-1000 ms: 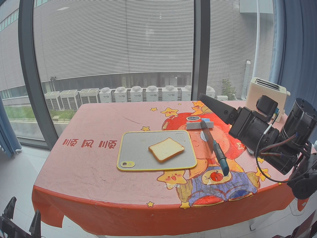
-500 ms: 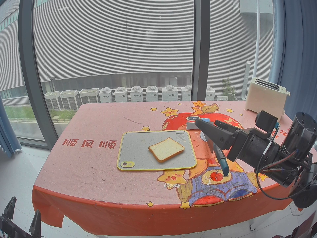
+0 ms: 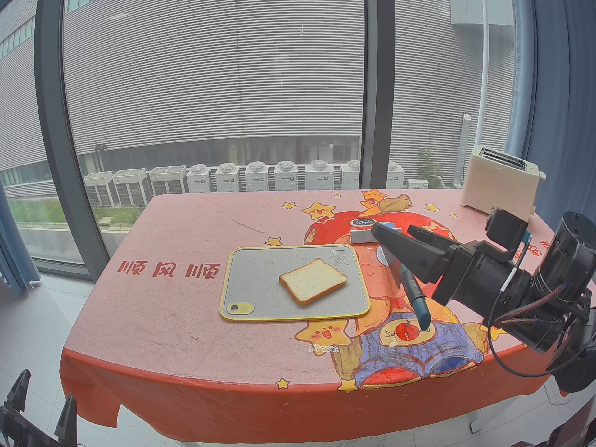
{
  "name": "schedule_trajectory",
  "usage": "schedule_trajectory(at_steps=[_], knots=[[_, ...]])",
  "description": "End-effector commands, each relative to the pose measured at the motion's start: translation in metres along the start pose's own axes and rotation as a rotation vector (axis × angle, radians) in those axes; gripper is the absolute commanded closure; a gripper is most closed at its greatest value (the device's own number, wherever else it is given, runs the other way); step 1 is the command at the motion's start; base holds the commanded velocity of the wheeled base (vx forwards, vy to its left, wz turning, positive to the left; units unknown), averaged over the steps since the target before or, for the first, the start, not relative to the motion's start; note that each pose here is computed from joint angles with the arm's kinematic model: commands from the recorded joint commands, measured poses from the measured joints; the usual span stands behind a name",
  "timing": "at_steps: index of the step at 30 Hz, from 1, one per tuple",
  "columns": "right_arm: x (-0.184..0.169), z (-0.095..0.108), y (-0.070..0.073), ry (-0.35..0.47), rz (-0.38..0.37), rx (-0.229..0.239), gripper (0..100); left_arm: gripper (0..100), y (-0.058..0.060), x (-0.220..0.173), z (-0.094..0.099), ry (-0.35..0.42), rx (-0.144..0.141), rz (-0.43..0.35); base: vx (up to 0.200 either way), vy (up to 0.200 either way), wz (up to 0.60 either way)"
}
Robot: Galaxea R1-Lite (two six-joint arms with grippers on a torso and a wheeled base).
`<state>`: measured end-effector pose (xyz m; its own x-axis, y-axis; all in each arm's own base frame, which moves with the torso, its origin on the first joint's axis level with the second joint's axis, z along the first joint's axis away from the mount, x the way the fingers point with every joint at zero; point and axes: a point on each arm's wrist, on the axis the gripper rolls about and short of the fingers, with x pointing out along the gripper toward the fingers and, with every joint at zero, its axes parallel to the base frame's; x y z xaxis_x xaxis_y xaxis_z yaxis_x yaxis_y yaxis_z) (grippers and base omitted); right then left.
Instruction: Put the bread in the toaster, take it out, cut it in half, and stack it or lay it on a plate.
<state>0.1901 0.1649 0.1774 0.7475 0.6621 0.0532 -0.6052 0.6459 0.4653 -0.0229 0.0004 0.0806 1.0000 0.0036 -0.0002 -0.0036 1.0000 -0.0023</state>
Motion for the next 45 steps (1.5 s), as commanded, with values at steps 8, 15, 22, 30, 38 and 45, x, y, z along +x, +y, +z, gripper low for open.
schedule_trajectory(at_steps=[8, 15, 22, 30, 38, 45], knots=[[-0.008, 0.009, 0.006, -0.025, 0.023, -0.002, 0, 0, 0.0, 0.0, -0.005, 0.001, -0.001, -0.001, 0.0, 0.0, 0.0], [-0.01, 0.005, -0.002, -0.008, -0.009, -0.054, 0, 0, 0.0, 0.0, -0.005, 0.001, -0.001, -0.001, 0.0, 0.0, 0.0], [-0.011, 0.004, -0.008, -0.006, -0.041, -0.108, 0, 0, 0.0, 0.0, -0.005, 0.001, -0.001, -0.001, 0.0, 0.0, 0.0], [-0.012, 0.011, -0.019, -0.03, -0.093, -0.164, 0, 0, 0.0, 0.0, -0.005, 0.001, -0.001, 0.001, 0.0, 0.0, 0.0], [-0.014, 0.011, -0.021, -0.028, -0.099, -0.164, 0, 0, 0.0, 0.0, -0.005, 0.001, -0.001, -0.001, 0.0, 0.0, 0.0], [-0.02, 0.012, -0.031, 0.037, -0.175, -0.196, 0, 0, 0.0, 0.0, -0.005, 0.001, -0.001, -0.001, 0.0, 0.0, 0.0]])
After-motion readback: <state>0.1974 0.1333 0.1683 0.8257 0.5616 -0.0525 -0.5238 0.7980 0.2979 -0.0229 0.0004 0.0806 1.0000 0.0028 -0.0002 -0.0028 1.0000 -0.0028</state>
